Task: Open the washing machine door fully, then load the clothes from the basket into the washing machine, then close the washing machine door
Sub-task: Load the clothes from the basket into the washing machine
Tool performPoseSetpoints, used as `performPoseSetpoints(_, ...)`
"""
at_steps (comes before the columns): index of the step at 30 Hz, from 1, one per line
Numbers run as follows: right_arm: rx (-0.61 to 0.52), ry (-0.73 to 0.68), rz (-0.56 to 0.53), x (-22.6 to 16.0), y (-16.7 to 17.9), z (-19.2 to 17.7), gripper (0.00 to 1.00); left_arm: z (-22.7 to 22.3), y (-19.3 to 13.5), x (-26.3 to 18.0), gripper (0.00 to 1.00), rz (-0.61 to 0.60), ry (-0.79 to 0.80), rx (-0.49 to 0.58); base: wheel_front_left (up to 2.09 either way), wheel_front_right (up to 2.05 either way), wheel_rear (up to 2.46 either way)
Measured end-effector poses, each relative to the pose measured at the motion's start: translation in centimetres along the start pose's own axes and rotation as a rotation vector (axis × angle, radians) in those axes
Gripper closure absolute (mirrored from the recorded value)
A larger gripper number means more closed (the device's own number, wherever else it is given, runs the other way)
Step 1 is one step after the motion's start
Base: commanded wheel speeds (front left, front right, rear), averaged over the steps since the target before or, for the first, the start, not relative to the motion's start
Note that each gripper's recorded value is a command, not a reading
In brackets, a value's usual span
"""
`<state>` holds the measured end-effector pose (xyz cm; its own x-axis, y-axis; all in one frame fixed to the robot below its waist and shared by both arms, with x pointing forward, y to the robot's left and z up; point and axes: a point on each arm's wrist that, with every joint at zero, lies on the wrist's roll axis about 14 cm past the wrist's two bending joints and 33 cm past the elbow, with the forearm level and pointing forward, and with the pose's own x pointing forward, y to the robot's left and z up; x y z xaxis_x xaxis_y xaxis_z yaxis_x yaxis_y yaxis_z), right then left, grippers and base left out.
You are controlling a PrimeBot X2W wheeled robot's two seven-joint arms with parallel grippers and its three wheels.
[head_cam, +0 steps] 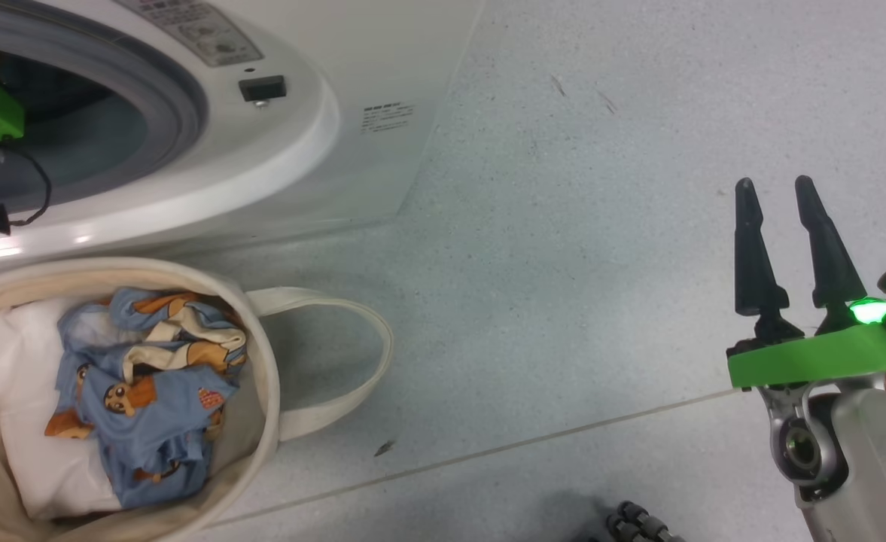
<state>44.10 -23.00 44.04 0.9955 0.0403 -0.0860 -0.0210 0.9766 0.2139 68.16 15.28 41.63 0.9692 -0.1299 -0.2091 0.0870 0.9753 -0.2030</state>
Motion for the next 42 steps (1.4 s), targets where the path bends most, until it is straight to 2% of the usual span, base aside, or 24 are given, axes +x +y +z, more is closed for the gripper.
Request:
performPoseSetpoints(3,-0.004,0.005,-0.011,-0.1,-0.4,-0.1,0.00,-1.4,-0.1,0.5,1.00,0.001,0.078,0.013,0.00,0.00,0.00)
performPoseSetpoints(10,-0.013,0.011,-0.025,-0.2,-0.8,-0.3,0.00,-0.6,-0.5,1.8,1.00,-0.017,0.064,0.051,0.00,0.00,0.00)
performPoseSetpoints(11,-0.013,0.012,-0.028,-0.2,-0.9,-0.4,0.00,-0.6,-0.5,1.9,0.80,-0.014,0.061,0.051,0.00,0.00,0.00)
performPoseSetpoints(12,-0.015,0.013,-0.029,-0.2,-1.0,-0.4,0.00,-0.7,-0.5,2.0,0.00,-0.017,0.064,0.055,0.00,0.00,0.00)
performPoseSetpoints(15,-0.015,0.012,-0.031,-0.2,-1.0,-0.4,0.00,-1.2,-0.9,2.0,0.00,-0.027,0.087,0.064,0.00,0.00,0.00)
performPoseSetpoints(19,-0.012,-0.002,-0.026,-0.3,-0.7,0.1,0.00,-2.7,-0.3,1.1,0.00,-0.008,0.197,0.063,0.00,0.00,0.00)
performPoseSetpoints(25,-0.009,-0.020,-0.014,-0.4,-0.3,0.8,0.00,-2.6,0.1,-0.1,0.00,0.006,0.215,0.056,0.00,0.00,0.00)
performPoseSetpoints(33,0.025,-0.039,0.022,-0.5,1.1,1.5,0.00,-1.7,-0.5,-3.0,0.00,0.016,0.132,0.006,0.00,0.00,0.00)
performPoseSetpoints(42,0.063,-0.055,0.105,-0.7,4.1,2.4,0.00,-0.7,-0.6,-7.5,0.00,0.016,0.088,0.018,0.00,0.00,0.00)
